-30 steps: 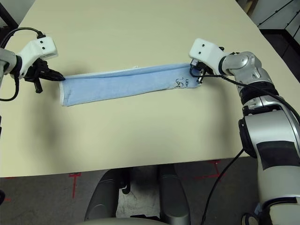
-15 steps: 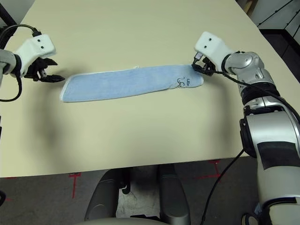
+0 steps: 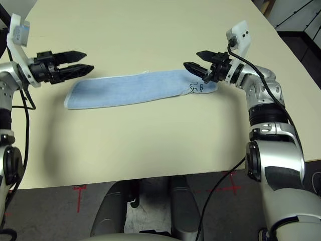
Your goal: Fold the towel and set it aside.
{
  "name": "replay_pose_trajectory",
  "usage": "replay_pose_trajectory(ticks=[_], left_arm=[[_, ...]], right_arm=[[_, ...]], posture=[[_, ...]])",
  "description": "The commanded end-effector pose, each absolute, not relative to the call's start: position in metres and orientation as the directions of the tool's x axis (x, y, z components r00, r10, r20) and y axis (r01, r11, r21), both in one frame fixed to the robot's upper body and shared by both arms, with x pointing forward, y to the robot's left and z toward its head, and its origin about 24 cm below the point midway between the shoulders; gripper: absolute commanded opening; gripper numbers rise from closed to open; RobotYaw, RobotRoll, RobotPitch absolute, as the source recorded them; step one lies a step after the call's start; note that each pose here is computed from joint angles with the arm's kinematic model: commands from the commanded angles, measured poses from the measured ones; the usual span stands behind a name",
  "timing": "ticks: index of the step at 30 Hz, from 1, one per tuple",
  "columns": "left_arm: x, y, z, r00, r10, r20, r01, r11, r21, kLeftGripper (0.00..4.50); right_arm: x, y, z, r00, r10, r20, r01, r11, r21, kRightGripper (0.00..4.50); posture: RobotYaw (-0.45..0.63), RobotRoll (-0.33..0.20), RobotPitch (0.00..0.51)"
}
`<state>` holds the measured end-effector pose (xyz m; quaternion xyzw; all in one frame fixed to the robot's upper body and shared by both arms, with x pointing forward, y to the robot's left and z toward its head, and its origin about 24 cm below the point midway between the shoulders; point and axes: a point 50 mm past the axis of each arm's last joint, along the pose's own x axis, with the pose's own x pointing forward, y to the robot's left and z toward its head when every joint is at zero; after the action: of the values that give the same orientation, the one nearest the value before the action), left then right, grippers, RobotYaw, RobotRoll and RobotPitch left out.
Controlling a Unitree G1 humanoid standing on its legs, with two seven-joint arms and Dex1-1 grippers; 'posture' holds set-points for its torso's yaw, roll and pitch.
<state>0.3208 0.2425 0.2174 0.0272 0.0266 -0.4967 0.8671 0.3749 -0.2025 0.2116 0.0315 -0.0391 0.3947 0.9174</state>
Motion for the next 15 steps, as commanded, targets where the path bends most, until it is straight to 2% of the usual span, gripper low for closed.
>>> replay_pose_trajectory(ticks=[1,7,9,15], left_arm=[[0.311,0.243,0.208,0.501,-0.855,-0.137,0.865,0.496,0.069,4.5],[0.315,0.253,0.195,0.549,-0.801,-0.238,0.836,0.515,0.191,4.5],[0.318,0.256,0.193,0.561,-0.783,-0.268,0.825,0.502,0.259,4.5],[0.322,0.26,0.19,0.577,-0.76,-0.3,0.811,0.489,0.321,4.5]], right_arm=[[0.37,-0.206,0.213,0.717,0.687,0.117,-0.697,0.712,0.086,4.44],[0.367,-0.214,0.211,0.753,0.655,0.069,-0.658,0.746,0.099,4.44],[0.365,-0.219,0.21,0.759,0.648,0.052,-0.649,0.749,0.132,4.44],[0.358,-0.227,0.205,0.765,0.643,-0.02,-0.616,0.741,0.267,4.44]], posture=[[-0.04,0.0,0.241],[-0.04,0.0,0.243],[-0.05,0.0,0.244],[-0.05,0.0,0.245]])
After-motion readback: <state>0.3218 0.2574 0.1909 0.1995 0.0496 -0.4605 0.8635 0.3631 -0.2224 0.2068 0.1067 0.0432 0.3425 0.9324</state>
